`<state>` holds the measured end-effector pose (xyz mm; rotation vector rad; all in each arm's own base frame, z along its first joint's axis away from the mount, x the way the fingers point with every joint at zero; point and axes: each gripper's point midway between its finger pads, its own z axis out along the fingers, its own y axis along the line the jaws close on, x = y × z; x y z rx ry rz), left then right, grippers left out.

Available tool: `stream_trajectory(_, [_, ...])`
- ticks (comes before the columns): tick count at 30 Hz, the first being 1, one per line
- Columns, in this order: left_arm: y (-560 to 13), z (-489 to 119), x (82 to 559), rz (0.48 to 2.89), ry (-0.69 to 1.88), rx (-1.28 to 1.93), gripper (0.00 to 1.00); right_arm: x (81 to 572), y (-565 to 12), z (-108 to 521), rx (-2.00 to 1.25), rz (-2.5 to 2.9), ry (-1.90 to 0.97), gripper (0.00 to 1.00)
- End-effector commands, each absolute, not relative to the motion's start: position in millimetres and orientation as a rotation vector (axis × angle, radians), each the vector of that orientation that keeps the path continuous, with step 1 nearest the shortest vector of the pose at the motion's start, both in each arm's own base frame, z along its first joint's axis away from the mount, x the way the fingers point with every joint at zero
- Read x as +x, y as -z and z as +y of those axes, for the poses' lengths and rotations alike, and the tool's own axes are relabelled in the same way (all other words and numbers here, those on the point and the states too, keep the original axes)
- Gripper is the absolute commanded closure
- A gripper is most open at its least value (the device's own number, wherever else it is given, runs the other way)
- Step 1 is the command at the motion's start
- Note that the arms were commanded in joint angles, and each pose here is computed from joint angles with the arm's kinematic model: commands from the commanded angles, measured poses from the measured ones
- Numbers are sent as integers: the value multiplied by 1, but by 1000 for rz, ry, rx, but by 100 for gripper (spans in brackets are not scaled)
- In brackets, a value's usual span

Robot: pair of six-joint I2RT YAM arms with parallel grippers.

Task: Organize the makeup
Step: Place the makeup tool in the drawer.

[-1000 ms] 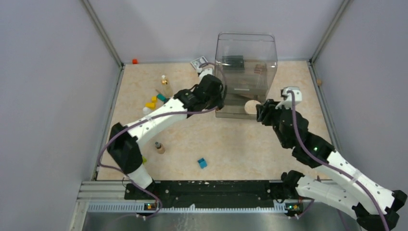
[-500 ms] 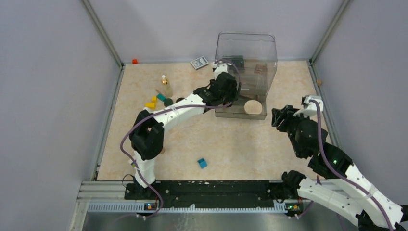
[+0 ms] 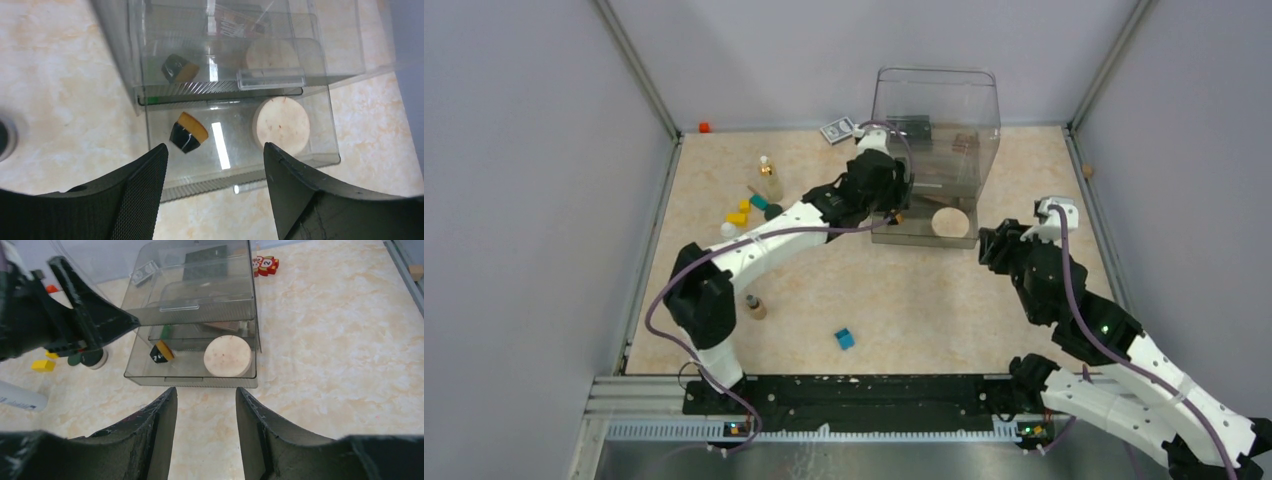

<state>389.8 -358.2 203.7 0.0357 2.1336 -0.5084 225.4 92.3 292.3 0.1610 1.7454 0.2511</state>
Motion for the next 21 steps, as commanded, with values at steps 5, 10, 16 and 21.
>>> stream_trajectory(5, [-278,-271,349,1935,408,0,24,234,-294,110,114,1742,-288,54])
stream_trajectory(10, [-284,-200,346,1932,296,-134,24,238,-289,118,87,1754,-293,54])
stream_trajectory(16, [-303,-113,374,1891,280,-364,24,241,-282,132,48,1781,-312,54])
stream_trajectory(21, [-316,-65,410,1888,244,-491,24,242,-281,134,31,1783,-314,54])
